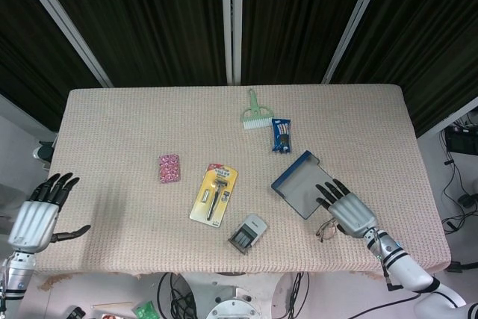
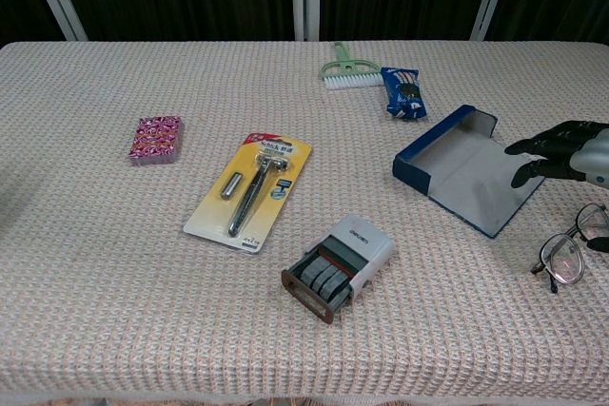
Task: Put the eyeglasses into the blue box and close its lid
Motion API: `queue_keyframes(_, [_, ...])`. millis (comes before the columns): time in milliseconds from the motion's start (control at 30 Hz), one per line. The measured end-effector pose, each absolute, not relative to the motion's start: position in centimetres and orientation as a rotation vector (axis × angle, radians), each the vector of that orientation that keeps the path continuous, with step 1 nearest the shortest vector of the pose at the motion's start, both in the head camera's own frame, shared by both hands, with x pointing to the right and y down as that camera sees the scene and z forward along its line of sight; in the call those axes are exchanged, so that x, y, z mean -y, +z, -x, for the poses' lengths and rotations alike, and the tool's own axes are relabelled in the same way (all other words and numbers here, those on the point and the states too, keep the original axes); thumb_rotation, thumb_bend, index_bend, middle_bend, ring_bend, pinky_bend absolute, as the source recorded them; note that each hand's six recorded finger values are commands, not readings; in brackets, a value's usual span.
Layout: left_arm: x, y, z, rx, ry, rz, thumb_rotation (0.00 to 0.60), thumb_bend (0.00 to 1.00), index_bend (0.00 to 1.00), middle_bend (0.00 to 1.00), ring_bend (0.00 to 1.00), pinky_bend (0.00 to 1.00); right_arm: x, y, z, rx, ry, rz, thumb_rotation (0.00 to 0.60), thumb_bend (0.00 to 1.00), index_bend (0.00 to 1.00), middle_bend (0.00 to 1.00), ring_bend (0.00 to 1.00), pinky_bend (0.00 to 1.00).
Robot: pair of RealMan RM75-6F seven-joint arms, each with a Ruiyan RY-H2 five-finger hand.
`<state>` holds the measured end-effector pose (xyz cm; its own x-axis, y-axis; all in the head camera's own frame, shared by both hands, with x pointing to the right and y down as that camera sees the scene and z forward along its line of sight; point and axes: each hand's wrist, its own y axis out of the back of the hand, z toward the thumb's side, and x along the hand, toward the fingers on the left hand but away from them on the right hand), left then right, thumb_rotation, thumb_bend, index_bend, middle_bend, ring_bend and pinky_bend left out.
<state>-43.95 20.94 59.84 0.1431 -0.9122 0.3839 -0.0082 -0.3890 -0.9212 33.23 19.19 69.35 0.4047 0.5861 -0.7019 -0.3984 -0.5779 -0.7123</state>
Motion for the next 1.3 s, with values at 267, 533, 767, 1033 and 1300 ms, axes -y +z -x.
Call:
queue_keyframes(267, [-21.1, 59.9, 44.1, -0.915, -1.371, 1.589, 0.421, 0.0, 0.1, 0.09, 0.07, 0.19, -19.3, 69.7, -33.0, 0.167, 1.323, 1.751, 0.6, 0.17, 0.35, 0.0, 0.0, 0.0])
queue_keyframes(533, [-21.1, 59.9, 44.2, -0.914, -1.371, 1.589, 0.425, 0.0, 0.1, 0.09, 0.07, 0.19, -19.1, 69.9, -33.2, 0.168, 1.326, 1.745, 0.6, 0.18, 0.42, 0.0, 0.0, 0.0])
queue_keyframes(767, [-21.1, 60.0, 44.3, -0.913, -1.376, 1.589, 0.427, 0.0, 0.1, 0.09, 0.07, 0.19, -19.3, 70.2, -33.1, 0.157, 1.33, 1.749, 0.6, 0.18, 0.48, 0.0, 0.0, 0.0])
queue_keyframes(1033, [-21.1, 60.0, 44.3, -0.912, -1.378, 1.59, 0.428, 0.0, 0.1, 0.09, 0.07, 0.19, -19.4, 70.6, -33.1, 0.141, 1.333, 1.756, 0.6, 0.22, 0.51, 0.0, 0.0, 0.0])
queue_keyframes(1300, [-21.0, 60.1, 44.4, -0.909, -1.382, 1.591, 0.427, 0.0, 0.1, 0.09, 0.07, 0.19, -19.3, 70.8, -32.9, 0.13, 1.331, 1.769, 0.6, 0.34, 0.53, 0.0, 0.0, 0.0])
